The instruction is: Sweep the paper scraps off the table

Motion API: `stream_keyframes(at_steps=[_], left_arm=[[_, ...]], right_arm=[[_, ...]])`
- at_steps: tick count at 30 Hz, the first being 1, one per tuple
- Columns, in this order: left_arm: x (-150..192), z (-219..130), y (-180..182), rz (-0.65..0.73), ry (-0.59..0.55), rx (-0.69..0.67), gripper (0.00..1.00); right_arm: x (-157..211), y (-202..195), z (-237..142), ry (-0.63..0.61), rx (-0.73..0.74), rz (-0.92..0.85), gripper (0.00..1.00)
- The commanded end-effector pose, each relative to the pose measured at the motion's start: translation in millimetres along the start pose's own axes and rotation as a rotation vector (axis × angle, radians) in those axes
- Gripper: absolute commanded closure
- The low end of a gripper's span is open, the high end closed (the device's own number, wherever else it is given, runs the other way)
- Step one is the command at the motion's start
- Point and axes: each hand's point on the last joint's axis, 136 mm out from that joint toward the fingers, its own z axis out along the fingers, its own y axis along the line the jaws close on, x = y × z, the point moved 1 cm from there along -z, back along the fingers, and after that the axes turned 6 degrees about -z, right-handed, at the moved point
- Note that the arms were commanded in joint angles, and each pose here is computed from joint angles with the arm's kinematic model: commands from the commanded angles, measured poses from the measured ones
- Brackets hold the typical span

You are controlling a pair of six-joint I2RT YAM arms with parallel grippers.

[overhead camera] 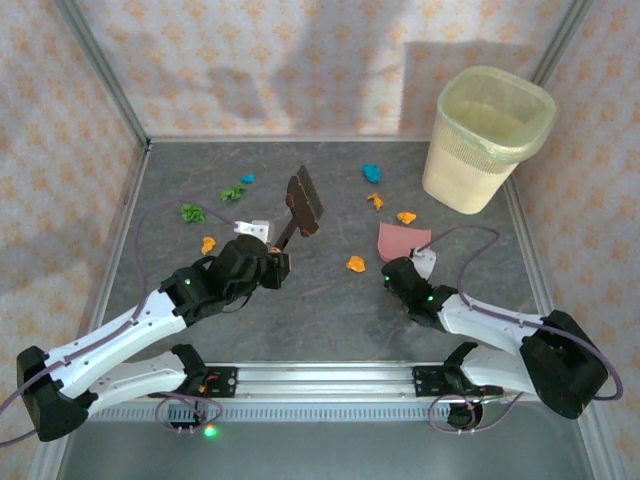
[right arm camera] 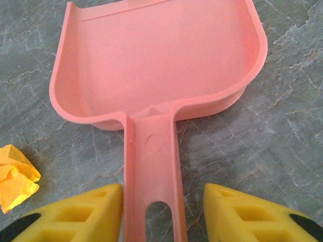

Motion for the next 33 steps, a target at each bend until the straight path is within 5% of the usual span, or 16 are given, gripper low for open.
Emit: stream_keyframes(at_steps=[1, 17, 27, 33], left_arm=[[-14, -2, -2, -0.025, -0.074, 0.005, 1.0], [-15, -4, 2, -0.033, -0.09, -0.009, 1.0], [-18, -9, 5, -0.049, -0.117, -0.013, 1.0], [-24, -19, 9, -0.072, -0.16, -0.01, 1.0]], right_arm=[[-4, -6, 3, -0.046, 0.041, -0.017, 0.56], [2, -9, 9, -0.038, 0.056, -0.052, 0.75], [-11, -4, -10, -0.048, 0.008, -0.043, 1.0], [-22, 1, -37, -0.036, -0.058, -0.075, 1.0]])
